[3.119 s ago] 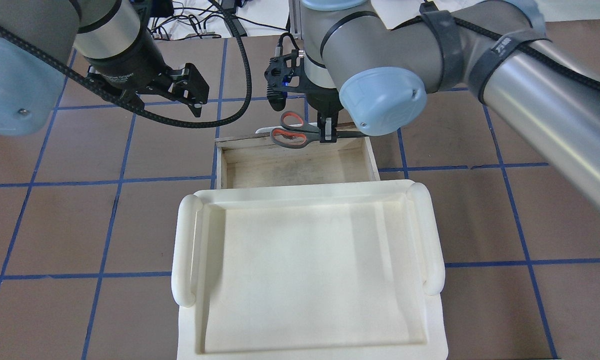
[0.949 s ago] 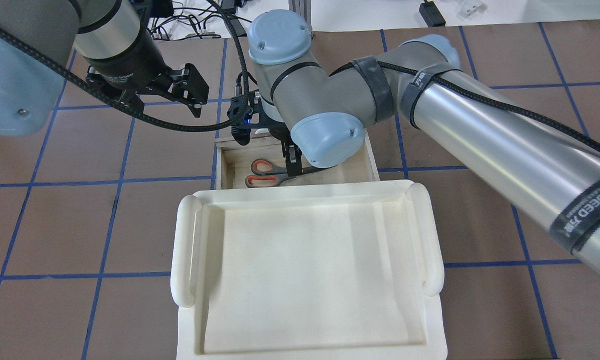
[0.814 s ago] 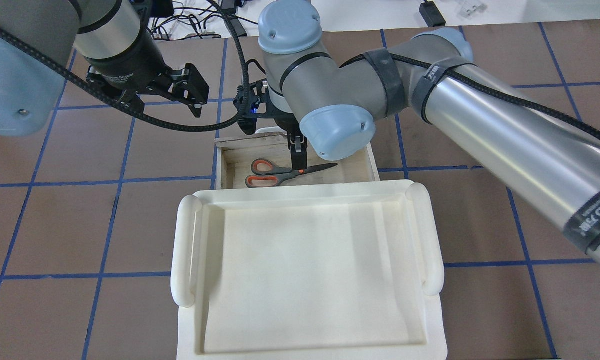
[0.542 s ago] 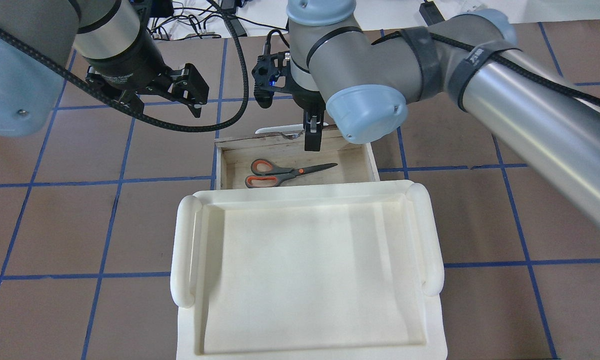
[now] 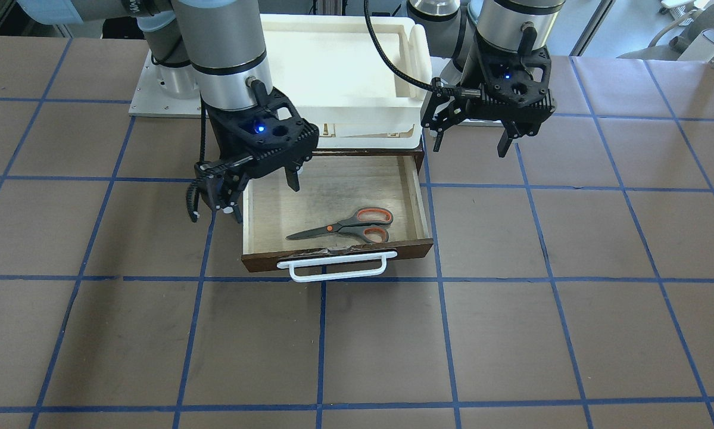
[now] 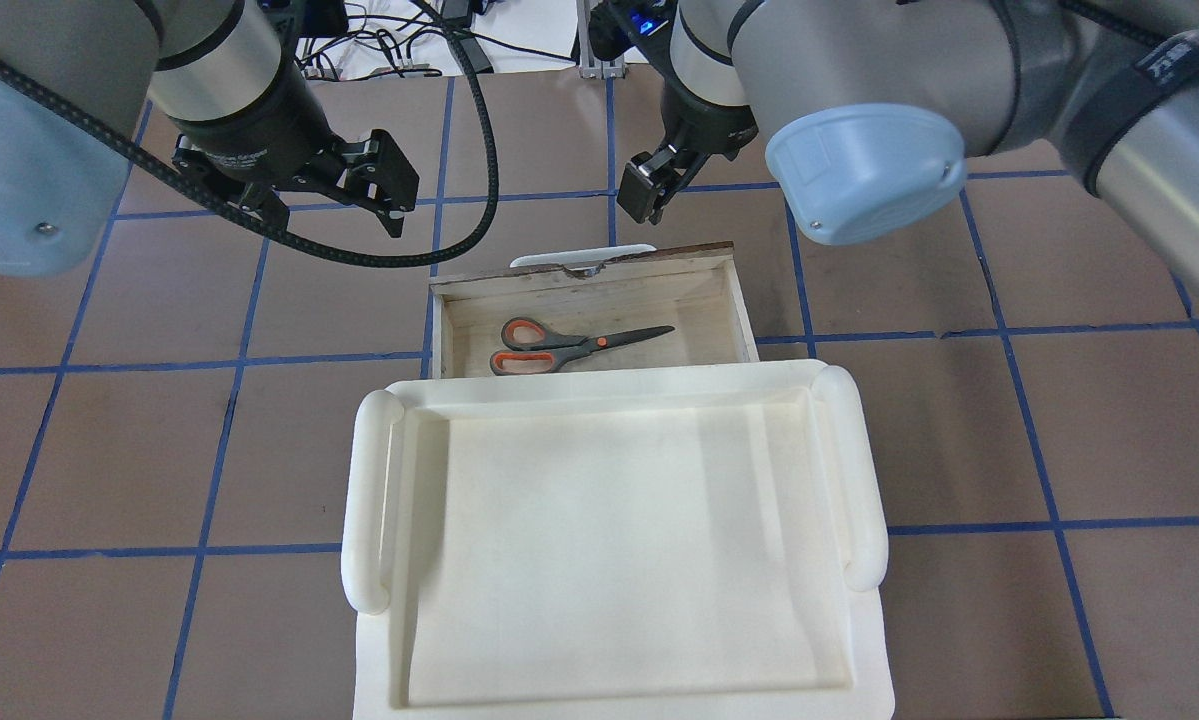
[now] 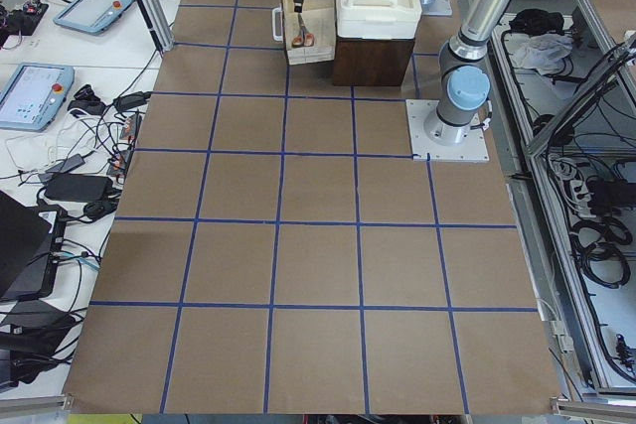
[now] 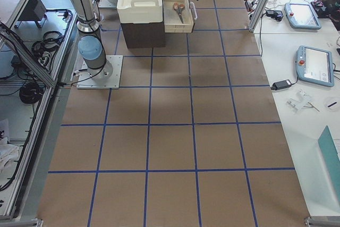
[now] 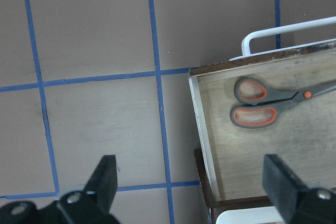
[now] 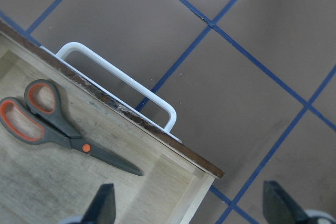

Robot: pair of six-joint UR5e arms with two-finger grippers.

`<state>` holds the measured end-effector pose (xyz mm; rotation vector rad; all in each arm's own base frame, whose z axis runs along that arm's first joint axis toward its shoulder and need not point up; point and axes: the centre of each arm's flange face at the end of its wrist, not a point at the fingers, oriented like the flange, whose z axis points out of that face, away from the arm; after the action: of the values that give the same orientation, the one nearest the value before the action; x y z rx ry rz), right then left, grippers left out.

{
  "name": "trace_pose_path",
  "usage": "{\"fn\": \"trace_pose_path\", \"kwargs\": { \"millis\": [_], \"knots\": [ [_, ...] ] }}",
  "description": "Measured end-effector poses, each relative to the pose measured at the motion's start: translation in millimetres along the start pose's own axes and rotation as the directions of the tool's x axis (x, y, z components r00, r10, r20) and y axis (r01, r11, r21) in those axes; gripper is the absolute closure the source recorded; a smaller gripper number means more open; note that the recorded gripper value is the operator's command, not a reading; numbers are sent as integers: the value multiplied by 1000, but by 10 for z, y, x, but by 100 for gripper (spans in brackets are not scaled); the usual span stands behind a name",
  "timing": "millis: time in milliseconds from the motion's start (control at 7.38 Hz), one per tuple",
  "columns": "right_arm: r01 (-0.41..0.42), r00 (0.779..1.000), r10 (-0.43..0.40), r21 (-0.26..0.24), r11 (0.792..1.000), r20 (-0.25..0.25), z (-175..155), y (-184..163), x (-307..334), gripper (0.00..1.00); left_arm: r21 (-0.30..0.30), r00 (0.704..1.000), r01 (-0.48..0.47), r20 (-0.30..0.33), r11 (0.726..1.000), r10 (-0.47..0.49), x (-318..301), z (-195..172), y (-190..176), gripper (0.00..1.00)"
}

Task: Put scissors in drawer and close it
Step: 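Raise the right gripper and withdraw it from the drawer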

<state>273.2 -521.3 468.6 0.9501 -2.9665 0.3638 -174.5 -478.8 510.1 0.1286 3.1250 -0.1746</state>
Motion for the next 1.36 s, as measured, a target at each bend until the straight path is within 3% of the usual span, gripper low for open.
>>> {"fn": "trace_pose_path", "kwargs": {
  "millis": [271,678,814,949,1356],
  "knots": [
    [-204,979,203,-58,977,-15,-183,308,582,0,-10,1000,-3,-2,1000,3,16,36,0,0],
    [-406,913,406,-150,902,-34,-343,793,1241,0,-23,1000,9,-1,1000,-9,50,112,-16,0],
    [-454,890,454,-170,875,-39,-351,851,1270,0,-21,1000,25,-2,999,-25,57,125,-32,0],
    [-477,877,478,-179,860,-42,-363,881,1275,0,-25,999,51,-5,998,-51,79,162,-66,0],
    [-497,867,497,-168,851,-47,-506,957,1192,0,16,993,114,-20,993,-113,374,404,-379,0]
  ]
}}
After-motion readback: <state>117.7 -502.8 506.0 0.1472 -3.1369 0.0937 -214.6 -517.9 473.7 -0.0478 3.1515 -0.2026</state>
